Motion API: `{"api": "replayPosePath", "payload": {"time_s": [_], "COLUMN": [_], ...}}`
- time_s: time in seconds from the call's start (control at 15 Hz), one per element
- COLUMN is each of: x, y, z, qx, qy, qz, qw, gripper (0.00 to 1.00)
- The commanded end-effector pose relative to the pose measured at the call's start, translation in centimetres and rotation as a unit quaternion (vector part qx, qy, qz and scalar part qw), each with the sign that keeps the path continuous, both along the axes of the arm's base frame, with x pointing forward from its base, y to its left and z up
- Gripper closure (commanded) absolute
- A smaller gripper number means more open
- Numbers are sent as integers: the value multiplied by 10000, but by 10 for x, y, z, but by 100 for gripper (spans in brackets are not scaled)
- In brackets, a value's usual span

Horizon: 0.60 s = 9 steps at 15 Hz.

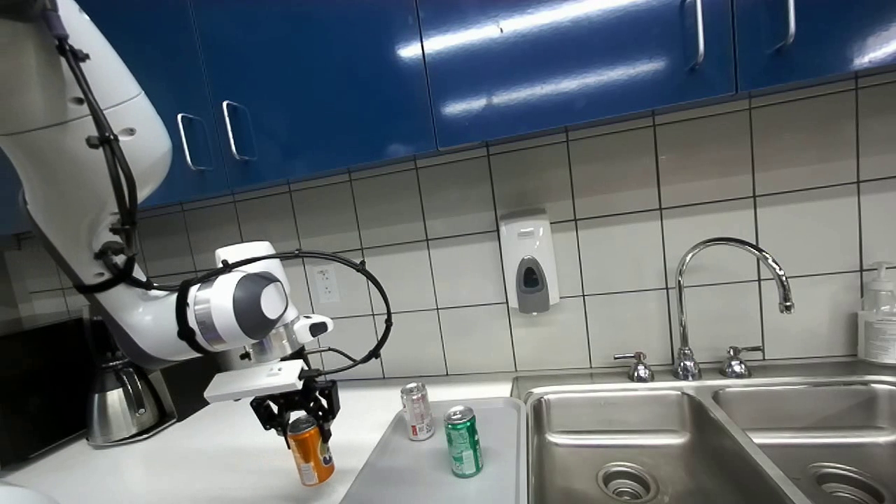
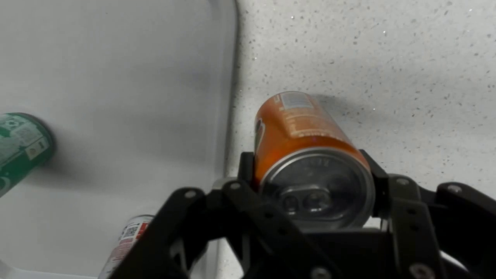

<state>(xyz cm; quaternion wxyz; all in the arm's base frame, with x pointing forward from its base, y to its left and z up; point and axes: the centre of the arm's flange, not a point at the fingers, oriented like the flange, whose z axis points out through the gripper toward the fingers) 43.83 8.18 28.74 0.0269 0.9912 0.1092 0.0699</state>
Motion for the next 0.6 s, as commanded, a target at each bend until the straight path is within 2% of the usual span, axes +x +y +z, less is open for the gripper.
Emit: {"api": "replayPosePath", "payload": {"time_s": [0.0, 0.53], "x": [1, 1], "y": [-26, -70], "z": [13, 11], "qx": [-93, -154], "qy": [-123, -104], "qz": [57, -80], "qw": [9999, 9998], "gripper": [62, 62]}}
